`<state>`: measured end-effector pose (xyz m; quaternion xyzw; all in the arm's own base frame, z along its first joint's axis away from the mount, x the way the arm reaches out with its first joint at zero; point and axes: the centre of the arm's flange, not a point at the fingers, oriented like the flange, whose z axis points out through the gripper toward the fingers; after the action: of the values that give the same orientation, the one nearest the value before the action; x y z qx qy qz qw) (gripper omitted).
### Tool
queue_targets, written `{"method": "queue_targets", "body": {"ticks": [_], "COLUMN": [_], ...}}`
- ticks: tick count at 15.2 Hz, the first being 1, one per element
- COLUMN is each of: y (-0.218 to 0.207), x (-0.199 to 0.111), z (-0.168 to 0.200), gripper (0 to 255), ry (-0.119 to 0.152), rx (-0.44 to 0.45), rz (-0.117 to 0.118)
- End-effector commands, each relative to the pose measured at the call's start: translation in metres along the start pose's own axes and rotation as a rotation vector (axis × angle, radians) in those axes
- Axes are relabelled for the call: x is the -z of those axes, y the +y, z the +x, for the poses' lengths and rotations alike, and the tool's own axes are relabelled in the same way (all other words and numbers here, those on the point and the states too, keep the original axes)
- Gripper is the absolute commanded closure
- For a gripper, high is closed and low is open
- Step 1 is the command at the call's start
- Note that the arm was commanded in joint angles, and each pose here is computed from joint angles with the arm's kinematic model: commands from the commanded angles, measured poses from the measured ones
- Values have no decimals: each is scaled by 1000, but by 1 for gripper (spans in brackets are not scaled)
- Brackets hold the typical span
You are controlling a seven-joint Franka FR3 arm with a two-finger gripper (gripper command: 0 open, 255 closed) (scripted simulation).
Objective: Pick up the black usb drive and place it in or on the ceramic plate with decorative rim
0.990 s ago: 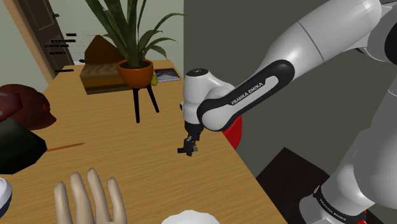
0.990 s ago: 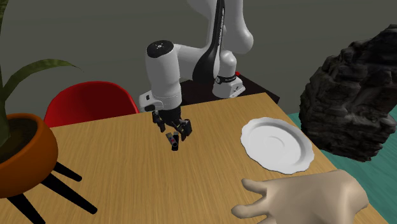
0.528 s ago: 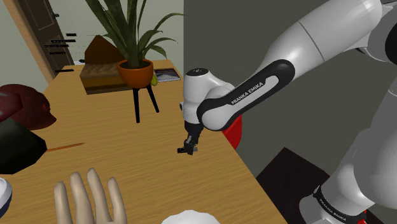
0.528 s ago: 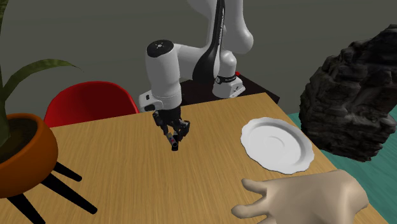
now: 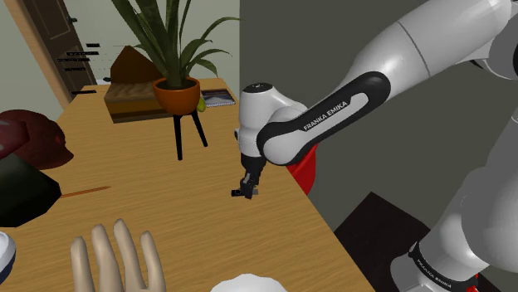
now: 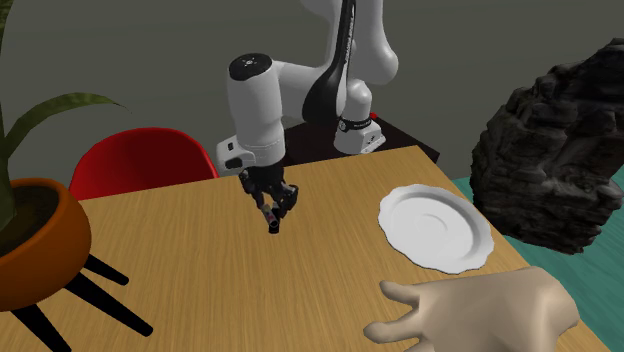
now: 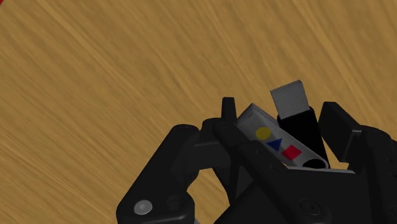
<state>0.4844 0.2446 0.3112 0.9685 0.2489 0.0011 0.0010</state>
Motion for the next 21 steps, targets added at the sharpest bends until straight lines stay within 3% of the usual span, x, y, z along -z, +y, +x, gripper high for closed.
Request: {"method": "queue_targets", "body": {"ticks": [1, 11, 12, 13, 17, 18, 21], "y": [0, 1, 1, 1, -59, -68, -66], "x": [10, 63, 57, 57, 29, 24, 9], "z": [0, 0, 0, 0, 17, 16, 16], "gripper": [255, 255, 255, 0, 0, 0, 0], "ry": [0, 0, 0, 0, -53, -61, -61], "rx": [0, 0, 0, 0, 646, 737, 737], "rz": [0, 0, 0, 0, -106, -121, -121]}}
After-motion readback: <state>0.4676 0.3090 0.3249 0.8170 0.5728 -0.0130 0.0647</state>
